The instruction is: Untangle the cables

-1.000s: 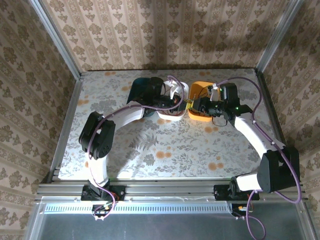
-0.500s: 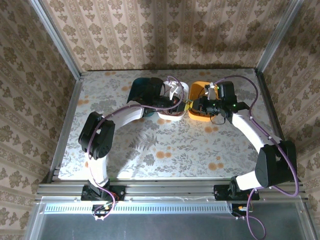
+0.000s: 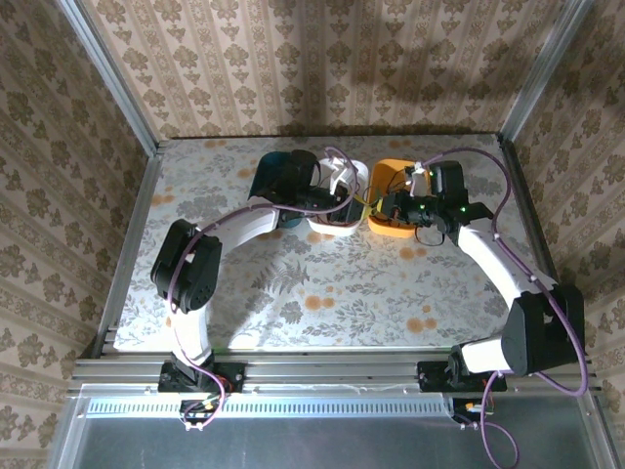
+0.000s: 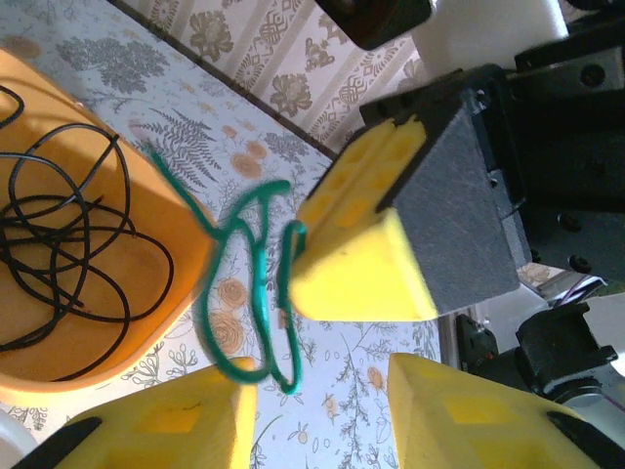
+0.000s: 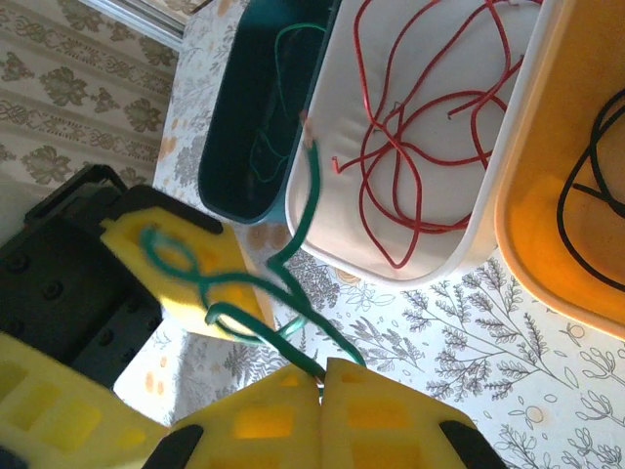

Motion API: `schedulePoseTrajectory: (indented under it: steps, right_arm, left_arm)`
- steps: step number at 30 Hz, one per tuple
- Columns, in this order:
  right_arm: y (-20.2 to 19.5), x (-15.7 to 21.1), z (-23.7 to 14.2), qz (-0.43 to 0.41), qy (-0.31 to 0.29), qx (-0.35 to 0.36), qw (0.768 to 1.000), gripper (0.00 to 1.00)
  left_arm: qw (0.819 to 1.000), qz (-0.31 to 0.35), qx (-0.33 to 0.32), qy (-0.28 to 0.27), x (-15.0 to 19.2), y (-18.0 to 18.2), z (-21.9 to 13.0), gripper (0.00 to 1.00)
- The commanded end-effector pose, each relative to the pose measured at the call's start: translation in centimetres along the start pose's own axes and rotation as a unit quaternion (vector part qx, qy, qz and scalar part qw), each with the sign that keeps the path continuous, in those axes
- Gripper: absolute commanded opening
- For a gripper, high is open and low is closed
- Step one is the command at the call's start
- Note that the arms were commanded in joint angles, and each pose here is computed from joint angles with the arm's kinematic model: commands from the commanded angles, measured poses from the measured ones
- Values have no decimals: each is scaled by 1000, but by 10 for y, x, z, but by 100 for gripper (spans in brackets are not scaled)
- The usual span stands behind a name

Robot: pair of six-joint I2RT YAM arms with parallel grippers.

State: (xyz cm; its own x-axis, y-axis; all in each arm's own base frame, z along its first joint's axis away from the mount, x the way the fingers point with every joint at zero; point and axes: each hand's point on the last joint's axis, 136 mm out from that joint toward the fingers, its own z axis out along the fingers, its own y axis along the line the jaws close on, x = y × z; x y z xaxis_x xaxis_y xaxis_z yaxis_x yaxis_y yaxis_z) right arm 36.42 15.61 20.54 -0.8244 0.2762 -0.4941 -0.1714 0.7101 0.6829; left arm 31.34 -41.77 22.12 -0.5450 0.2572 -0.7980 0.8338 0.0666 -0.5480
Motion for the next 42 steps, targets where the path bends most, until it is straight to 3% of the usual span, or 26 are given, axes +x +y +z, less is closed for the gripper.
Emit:
schedulePoseTrajectory:
  steps: [1, 11, 19, 28, 37, 38, 42]
  right_arm:
    - [2, 11, -6, -10, 13, -6, 1000, 3]
    - [12, 24, -8, -13, 37, -33, 999, 2]
    - [13, 23, -8, -16, 35, -29, 999, 2]
    - [20, 19, -8, -20, 37, -42, 998, 2]
    - [19, 20, -9, -15, 34, -41, 998, 1]
    - [16, 20, -9, -13, 33, -34, 999, 1]
    - [-13, 12, -17, 6, -8, 36, 999, 0]
  left_arm:
    - [999, 29, 17, -23, -26, -16, -11, 41]
    - [998, 44, 24, -31, -44, -15, -9, 41]
    - [999, 32, 30, -13, -35, -13, -3, 34]
    - [999, 37, -10, 1, -23, 0, -4, 41]
    - [999, 43, -24, -9, -32, 6, 3, 4]
    - [998, 40, -48, -19, -35, 13, 1, 0]
    - [979, 6, -189, -80, -46, 61, -27, 0]
